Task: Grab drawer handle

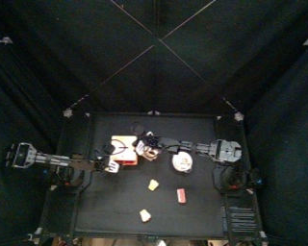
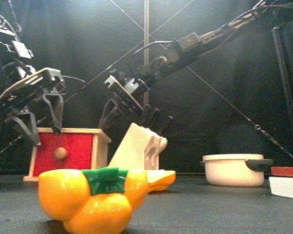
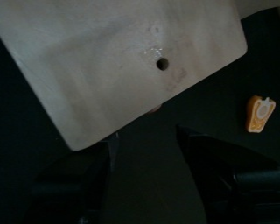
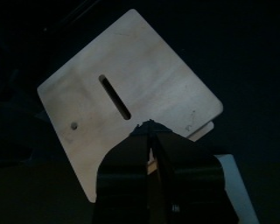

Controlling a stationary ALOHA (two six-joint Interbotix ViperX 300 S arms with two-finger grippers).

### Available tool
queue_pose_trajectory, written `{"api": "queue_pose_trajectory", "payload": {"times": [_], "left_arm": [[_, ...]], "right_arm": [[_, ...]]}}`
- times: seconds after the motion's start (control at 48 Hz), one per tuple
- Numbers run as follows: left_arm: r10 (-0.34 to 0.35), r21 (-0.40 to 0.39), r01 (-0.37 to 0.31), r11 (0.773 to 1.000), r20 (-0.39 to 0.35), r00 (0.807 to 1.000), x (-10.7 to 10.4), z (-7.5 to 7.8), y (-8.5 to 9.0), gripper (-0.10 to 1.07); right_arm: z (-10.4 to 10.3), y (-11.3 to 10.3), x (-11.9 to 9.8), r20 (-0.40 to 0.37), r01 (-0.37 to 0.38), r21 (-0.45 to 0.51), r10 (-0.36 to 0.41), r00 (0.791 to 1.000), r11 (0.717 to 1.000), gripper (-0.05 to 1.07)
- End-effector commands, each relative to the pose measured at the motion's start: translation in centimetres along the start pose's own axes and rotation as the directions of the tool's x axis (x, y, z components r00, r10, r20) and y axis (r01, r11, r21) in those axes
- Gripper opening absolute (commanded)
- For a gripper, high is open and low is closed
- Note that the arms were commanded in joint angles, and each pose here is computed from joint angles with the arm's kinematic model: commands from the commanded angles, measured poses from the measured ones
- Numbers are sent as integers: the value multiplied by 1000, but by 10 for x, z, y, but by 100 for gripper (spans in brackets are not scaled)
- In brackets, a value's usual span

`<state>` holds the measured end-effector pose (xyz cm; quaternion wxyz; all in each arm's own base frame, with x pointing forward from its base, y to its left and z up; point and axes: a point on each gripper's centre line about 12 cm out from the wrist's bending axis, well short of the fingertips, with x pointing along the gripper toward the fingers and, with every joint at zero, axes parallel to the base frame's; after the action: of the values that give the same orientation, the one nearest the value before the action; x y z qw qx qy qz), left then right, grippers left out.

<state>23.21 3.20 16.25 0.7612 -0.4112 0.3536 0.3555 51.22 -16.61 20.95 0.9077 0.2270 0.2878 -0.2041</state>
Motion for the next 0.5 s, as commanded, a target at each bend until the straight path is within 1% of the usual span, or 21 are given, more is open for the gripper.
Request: {"api": "queue_pose_trajectory", "payload": {"times": [0.0, 0.188, 0.312, 0.479], "left_arm": [[-14, -10, 14, 1000, 22, 1000, 0, 6, -9, 90], [25, -92, -22, 995, 31, 999, 11, 4, -9, 90], [48, -132, -41, 990, 49, 998, 17, 4, -9, 90], [61, -179, -47, 983, 77, 995, 25, 5, -13, 90]], "right_arm": [[20, 3, -11, 48, -13, 6, 12, 999, 1000, 36], [19, 3, -9, 43, -12, 14, 11, 999, 1000, 36], [17, 2, -6, 38, -10, 17, 10, 999, 1000, 36], [11, -2, -3, 0, 8, 18, -8, 1000, 1000, 36]]}}
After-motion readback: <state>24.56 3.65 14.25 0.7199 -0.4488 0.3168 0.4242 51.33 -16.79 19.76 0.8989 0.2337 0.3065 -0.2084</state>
